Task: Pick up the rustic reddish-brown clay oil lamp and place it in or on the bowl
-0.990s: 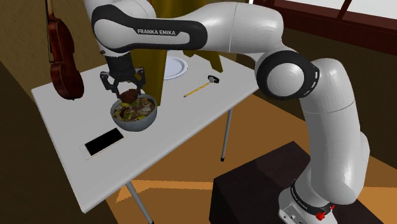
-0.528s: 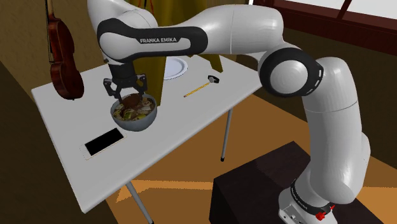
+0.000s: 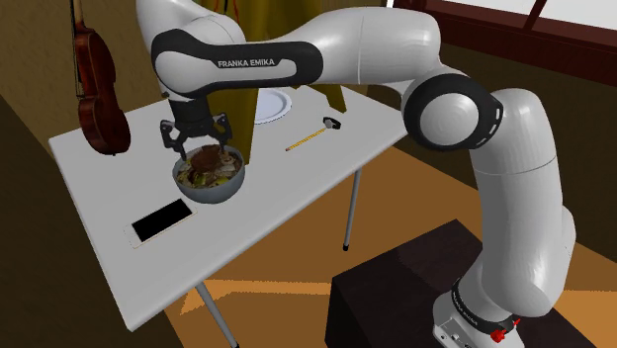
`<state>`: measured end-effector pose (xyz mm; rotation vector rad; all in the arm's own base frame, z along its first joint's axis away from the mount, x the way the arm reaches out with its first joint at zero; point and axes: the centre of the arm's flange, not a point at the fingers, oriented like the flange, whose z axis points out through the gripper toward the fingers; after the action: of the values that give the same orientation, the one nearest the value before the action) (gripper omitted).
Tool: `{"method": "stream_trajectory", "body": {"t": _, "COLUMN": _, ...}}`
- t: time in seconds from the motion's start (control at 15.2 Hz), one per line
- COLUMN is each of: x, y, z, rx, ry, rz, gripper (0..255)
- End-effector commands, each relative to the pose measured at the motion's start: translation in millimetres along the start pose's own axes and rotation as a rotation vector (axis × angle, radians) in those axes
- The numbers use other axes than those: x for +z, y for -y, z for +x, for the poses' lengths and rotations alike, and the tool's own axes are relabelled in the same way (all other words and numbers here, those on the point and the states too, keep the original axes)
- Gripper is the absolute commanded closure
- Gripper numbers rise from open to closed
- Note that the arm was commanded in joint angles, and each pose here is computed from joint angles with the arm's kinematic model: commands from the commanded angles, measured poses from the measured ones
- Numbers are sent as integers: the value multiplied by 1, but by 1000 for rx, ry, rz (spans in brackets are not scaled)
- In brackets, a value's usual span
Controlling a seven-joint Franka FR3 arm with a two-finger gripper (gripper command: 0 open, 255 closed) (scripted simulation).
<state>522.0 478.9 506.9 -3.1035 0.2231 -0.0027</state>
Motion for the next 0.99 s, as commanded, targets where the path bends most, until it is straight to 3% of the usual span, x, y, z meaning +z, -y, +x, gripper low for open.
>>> {"method": "stream_trajectory", "body": {"t": 0.0, "x": 0, "y": 0, "z": 0, "rx": 0, "ry": 0, "rz": 0, "gripper": 0}}
{"method": "stream_trajectory", "body": {"t": 0.13, "x": 0, "y": 0, "z": 0, "rx": 0, "ry": 0, "rz": 0, "gripper": 0}}
{"method": "stream_trajectory", "body": {"t": 0.4, "x": -50, "y": 0, "z": 0, "rx": 0, "ry": 0, "rz": 0, "gripper": 0}}
{"method": "stream_trajectory", "body": {"t": 0.92, "x": -50, "y": 0, "z": 0, "rx": 0, "ry": 0, "rz": 0, "gripper": 0}}
